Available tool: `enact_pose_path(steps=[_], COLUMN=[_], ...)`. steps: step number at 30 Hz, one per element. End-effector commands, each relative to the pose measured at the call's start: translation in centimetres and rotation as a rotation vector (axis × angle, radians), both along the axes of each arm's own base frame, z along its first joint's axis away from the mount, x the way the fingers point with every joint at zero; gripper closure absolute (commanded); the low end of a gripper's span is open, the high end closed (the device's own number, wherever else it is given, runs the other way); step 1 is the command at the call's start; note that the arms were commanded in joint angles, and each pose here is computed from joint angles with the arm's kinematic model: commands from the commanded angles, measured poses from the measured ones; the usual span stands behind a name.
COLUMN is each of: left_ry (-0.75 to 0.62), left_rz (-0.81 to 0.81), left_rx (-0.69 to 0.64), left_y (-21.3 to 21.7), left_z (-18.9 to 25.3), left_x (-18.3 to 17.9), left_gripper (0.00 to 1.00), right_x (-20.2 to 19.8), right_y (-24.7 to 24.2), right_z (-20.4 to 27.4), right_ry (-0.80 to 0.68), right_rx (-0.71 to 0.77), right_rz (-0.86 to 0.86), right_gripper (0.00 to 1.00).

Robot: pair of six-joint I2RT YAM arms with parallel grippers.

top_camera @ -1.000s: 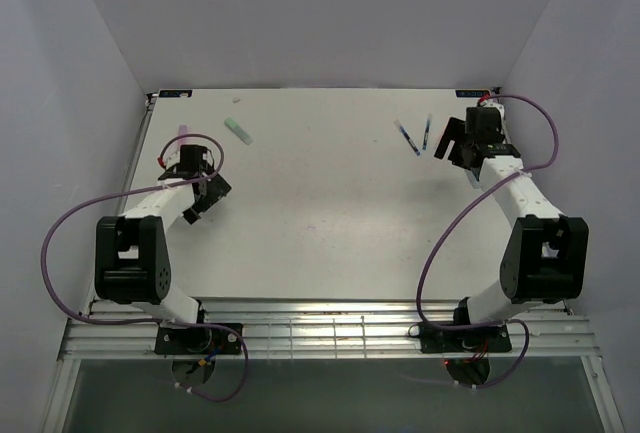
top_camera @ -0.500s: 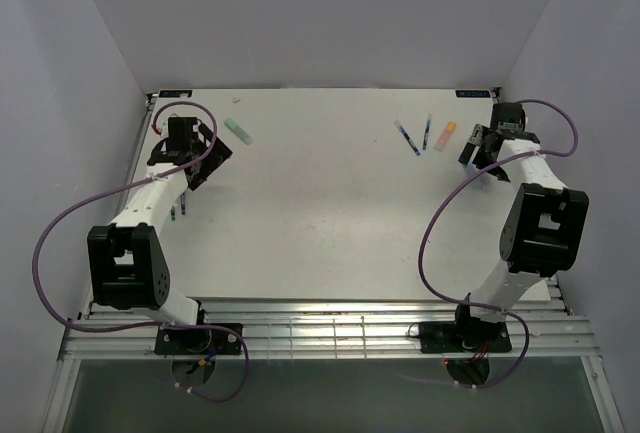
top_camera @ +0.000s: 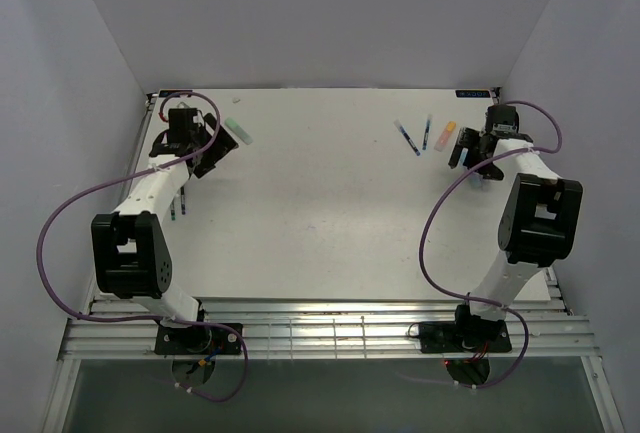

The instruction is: Open the pen caps

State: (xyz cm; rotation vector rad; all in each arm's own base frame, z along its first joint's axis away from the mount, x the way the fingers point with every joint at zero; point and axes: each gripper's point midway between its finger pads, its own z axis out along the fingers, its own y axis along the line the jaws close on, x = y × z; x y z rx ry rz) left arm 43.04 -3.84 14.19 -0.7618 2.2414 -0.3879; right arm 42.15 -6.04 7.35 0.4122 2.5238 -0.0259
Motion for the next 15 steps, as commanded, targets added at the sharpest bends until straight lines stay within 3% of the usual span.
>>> enact_pose_path(steps=[1, 15], left_ry=[-0.109, -0.134], left_rz=[-0.017, -0.062], left_rx=[0.006, -0.015], left_y=[0.1, -0.7], left_z=[3.4, 3.1], left_x=[1.4, 2.5], left_gripper=[0.07, 0.11], right_x=[2.1, 4.0], right_y=[0.7, 0.5], right_z=[0.7, -0.3], right_ry=[-0.062, -0.05], right_rx=[0.027, 0.022], right_rz=[0.072, 0.099], right_gripper=[0.05, 0.11])
